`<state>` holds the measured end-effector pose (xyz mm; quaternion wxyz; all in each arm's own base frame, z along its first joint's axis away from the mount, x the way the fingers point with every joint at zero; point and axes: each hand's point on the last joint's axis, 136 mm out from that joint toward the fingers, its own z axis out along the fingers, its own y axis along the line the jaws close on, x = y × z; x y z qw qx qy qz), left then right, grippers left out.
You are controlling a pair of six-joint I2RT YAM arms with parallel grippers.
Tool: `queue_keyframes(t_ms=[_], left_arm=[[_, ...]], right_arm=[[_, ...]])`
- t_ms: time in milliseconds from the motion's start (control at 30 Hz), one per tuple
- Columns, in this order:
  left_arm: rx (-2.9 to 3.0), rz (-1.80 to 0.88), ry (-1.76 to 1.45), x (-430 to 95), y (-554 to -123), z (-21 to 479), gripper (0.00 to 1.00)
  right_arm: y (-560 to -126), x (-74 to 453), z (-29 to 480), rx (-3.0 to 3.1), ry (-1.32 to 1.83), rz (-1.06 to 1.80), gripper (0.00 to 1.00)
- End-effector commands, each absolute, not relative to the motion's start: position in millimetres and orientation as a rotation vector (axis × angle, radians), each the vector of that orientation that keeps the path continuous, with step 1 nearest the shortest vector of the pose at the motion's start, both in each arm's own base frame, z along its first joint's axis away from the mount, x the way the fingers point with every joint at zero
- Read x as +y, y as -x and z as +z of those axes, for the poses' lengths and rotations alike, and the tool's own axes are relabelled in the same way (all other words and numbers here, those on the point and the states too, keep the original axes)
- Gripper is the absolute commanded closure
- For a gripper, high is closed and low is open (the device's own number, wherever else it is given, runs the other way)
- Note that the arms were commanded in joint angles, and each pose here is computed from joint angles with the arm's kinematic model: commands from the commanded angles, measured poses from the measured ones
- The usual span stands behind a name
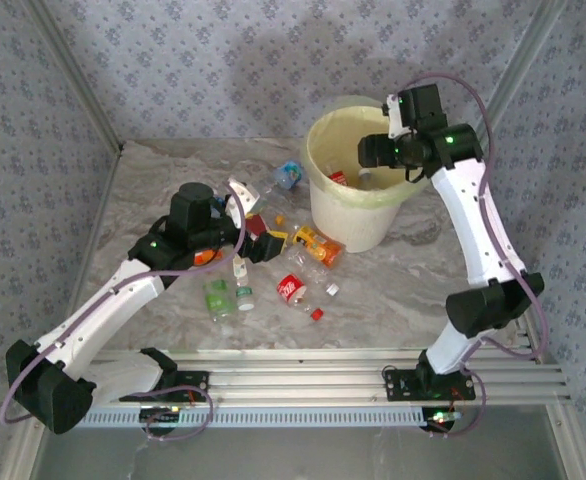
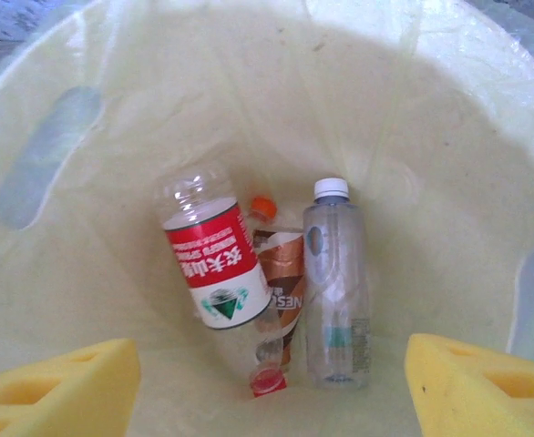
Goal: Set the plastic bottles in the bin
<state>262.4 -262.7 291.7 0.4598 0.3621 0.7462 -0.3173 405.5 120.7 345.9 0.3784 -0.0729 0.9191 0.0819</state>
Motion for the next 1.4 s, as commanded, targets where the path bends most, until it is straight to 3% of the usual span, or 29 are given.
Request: queue_keyframes(t_ms=[0,367,633,900,1367], left_arm=[[1.813,-0.797,-0.887,-262,-260,298,0.0],[1.804,-0.698,-0.946,-251,-256,298,0.0],[1.842,-0.615,-1.054,-244,-243,289,0.0],[1.87,-0.607,-1.081,-242,-227,274,0.0],[1.868,-0.643,-1.039,-254,-226,271,0.0]], right_arm=[[-387,127,349,2.334,0.255,0.204,0.22],[-294,170,348,2.257,0.492,0.222,0.26],[-243,200,308,2.28,0.614,0.316,0.31],[-236,214,249,2.34,0.599,0.337,0.37],[-256,252,152,2.451,0.713,0.396,0.35]])
